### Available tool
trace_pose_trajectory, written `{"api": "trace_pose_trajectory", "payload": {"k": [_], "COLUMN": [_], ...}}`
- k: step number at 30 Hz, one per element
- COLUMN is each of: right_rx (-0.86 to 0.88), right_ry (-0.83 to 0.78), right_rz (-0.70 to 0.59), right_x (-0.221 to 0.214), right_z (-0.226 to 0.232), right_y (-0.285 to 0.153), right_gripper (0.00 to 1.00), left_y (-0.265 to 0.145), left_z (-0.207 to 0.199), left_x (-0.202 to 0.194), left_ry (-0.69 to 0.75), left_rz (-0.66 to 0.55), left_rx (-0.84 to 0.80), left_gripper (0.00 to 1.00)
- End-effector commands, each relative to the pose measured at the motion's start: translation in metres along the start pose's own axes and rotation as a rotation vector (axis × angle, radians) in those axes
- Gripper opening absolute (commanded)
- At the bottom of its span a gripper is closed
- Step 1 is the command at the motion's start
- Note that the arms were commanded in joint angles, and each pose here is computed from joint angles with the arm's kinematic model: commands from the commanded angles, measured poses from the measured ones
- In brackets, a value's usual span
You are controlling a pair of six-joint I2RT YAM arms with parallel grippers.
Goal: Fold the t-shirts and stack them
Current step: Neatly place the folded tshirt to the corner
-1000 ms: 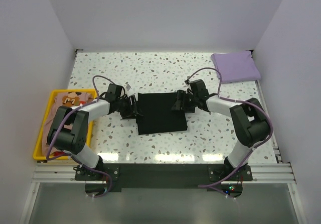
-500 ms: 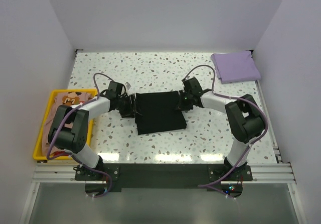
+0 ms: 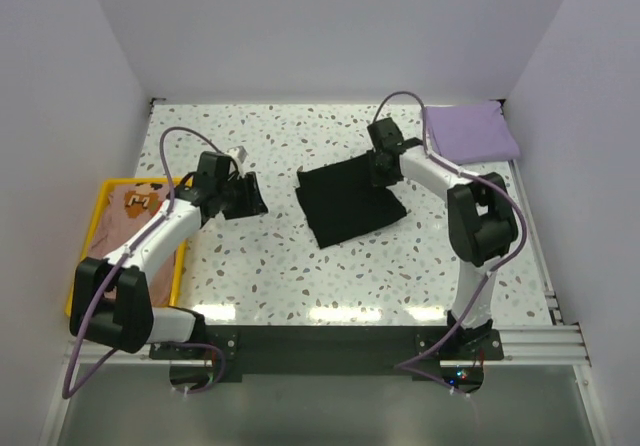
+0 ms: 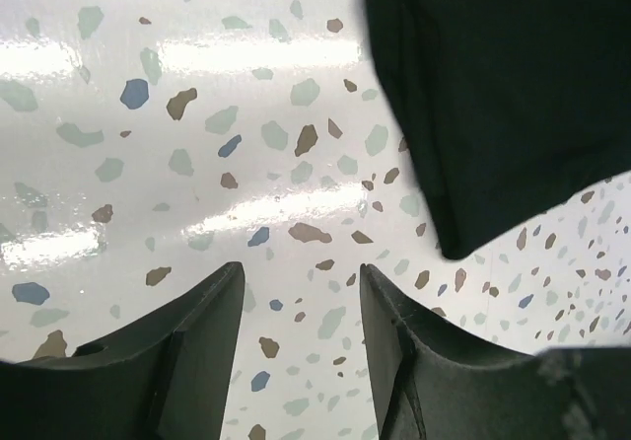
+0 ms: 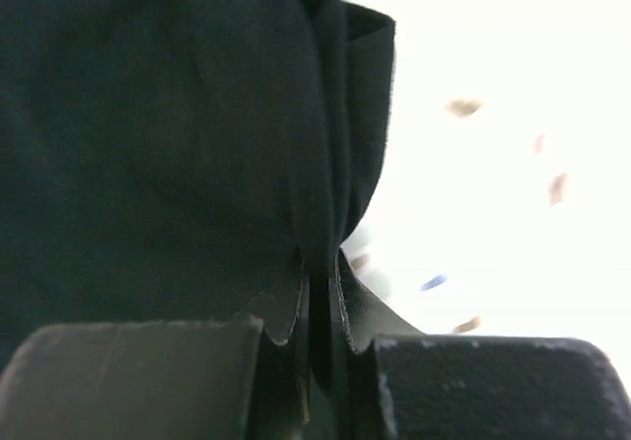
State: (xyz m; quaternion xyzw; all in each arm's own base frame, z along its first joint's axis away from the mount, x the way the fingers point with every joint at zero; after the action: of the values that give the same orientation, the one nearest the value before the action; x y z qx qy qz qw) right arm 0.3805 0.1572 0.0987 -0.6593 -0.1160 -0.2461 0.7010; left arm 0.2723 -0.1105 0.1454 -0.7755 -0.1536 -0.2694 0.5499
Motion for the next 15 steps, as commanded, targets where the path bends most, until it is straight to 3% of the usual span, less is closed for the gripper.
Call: {"api": "trace_pose_trajectory", "payload": {"k": [1, 15], "right_rx": [-0.069, -0.255], "right_ry": [-0.11, -0.221], "right_rz": [-0.144, -0.362], "right_x": [0.065, 0.221], "right_z": [-0.024, -0.086], "right_y": [-0.016, -0.015], "right_gripper": [0.0, 0.0], "left_y": [-0.013, -0.01], "left_z": [0.0, 0.0], "left_x": [0.006, -0.009], "left_ry": [0.053, 0.088], "left_rz": [-0.036, -0.013], "left_rx": [0.011, -0.024], "left_gripper": [0.55, 0.54]}}
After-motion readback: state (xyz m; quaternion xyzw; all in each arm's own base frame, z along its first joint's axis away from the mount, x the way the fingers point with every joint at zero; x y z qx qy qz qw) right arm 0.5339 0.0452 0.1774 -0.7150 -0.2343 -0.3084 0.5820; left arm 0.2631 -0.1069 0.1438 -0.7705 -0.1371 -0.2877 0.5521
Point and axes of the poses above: each gripper's point midway between its finger pads, its own y axis out along the fingers, its own z axis along the line the jaws close on, x = y × z, the point moved 6 cm from there along -y, back along the fingers, and after that the axes turned 15 degrees about y, right-handed, at the moved point
